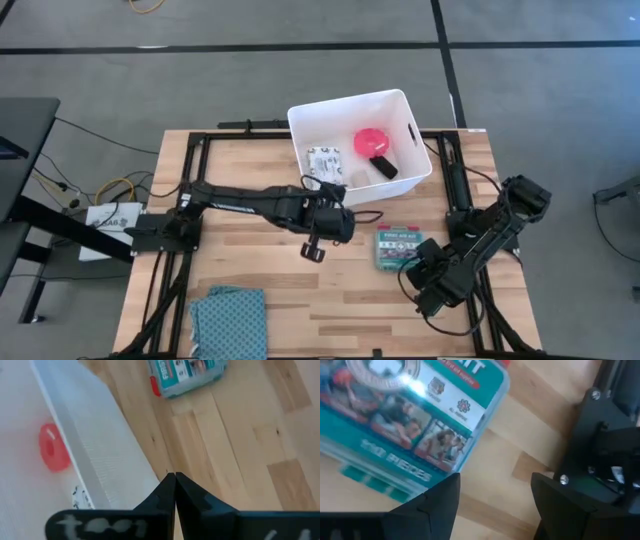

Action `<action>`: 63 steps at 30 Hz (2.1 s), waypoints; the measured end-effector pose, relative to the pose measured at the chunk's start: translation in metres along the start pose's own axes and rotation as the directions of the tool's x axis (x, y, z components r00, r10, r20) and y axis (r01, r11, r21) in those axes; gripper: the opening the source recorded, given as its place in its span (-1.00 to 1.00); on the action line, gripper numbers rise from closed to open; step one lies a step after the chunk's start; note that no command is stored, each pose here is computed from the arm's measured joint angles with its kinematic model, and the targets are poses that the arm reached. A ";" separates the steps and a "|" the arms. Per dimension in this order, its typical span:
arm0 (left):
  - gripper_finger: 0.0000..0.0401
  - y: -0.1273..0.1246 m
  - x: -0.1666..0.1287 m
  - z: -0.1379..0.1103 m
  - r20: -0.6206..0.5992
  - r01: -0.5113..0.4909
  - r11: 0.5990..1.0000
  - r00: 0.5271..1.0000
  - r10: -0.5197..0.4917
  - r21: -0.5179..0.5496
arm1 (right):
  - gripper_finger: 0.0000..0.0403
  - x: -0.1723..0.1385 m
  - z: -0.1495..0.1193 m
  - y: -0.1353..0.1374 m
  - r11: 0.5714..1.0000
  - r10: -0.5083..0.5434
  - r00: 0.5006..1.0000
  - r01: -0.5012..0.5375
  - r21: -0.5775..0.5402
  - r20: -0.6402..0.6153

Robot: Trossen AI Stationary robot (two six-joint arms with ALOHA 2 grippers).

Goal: Pick & place medical supplies in basket/bin
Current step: Put the green first aid kit into the white bin

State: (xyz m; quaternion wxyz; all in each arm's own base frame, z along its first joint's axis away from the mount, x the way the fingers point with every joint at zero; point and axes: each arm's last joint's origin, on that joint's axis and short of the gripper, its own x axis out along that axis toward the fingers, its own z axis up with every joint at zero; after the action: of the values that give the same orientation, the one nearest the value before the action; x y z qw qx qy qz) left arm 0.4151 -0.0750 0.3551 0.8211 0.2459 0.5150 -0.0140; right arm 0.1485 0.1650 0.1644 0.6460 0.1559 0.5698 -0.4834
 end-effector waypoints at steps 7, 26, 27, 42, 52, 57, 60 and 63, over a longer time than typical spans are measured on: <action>-1.00 -0.036 -0.018 -0.010 -0.152 -0.072 0.993 0.987 0.058 -0.089 | 0.19 0.007 -0.002 -0.002 1.000 -0.004 1.000 0.004 -0.008 0.017; -1.00 -0.114 -0.054 -0.006 -0.064 -0.302 0.950 0.953 0.297 -0.076 | 0.19 -0.003 0.018 0.041 0.920 0.369 0.914 -0.333 -0.209 0.168; -1.00 -0.114 -0.054 -0.006 -0.063 -0.302 0.950 0.953 0.297 -0.076 | 0.19 -0.003 0.019 0.041 0.919 0.370 0.914 -0.332 -0.214 0.168; -1.00 -0.110 -0.054 -0.006 -0.051 -0.394 0.915 0.919 0.391 -0.084 | 0.19 -0.031 0.045 0.057 0.865 0.447 0.865 -0.354 -0.354 0.226; -1.00 -0.097 -0.052 -0.005 -0.046 -0.543 0.837 0.840 0.541 -0.066 | 0.19 -0.048 0.063 0.061 0.860 0.454 0.858 -0.352 -0.369 0.241; -1.00 -0.090 -0.049 -0.005 -0.062 -0.544 0.838 0.838 0.542 -0.029 | 0.19 -0.049 0.061 0.058 0.876 0.439 0.875 -0.368 -0.312 0.202; -1.00 -0.087 -0.048 -0.006 -0.069 -0.546 0.837 0.837 0.543 -0.028 | 0.19 -0.048 0.056 0.054 0.893 0.411 0.897 -0.361 -0.269 0.164; -1.00 -0.085 -0.047 -0.006 -0.072 -0.546 0.838 0.836 0.544 -0.014 | 0.19 -0.045 0.052 0.044 0.931 0.327 0.932 -0.291 -0.219 0.154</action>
State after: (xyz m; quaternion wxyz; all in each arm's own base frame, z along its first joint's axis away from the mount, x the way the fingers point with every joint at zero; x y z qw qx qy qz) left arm 0.3647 -0.1584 0.3600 0.7780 0.3686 0.4504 0.2367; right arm 0.2191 0.1677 0.2050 0.7771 0.1343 0.5187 -0.3303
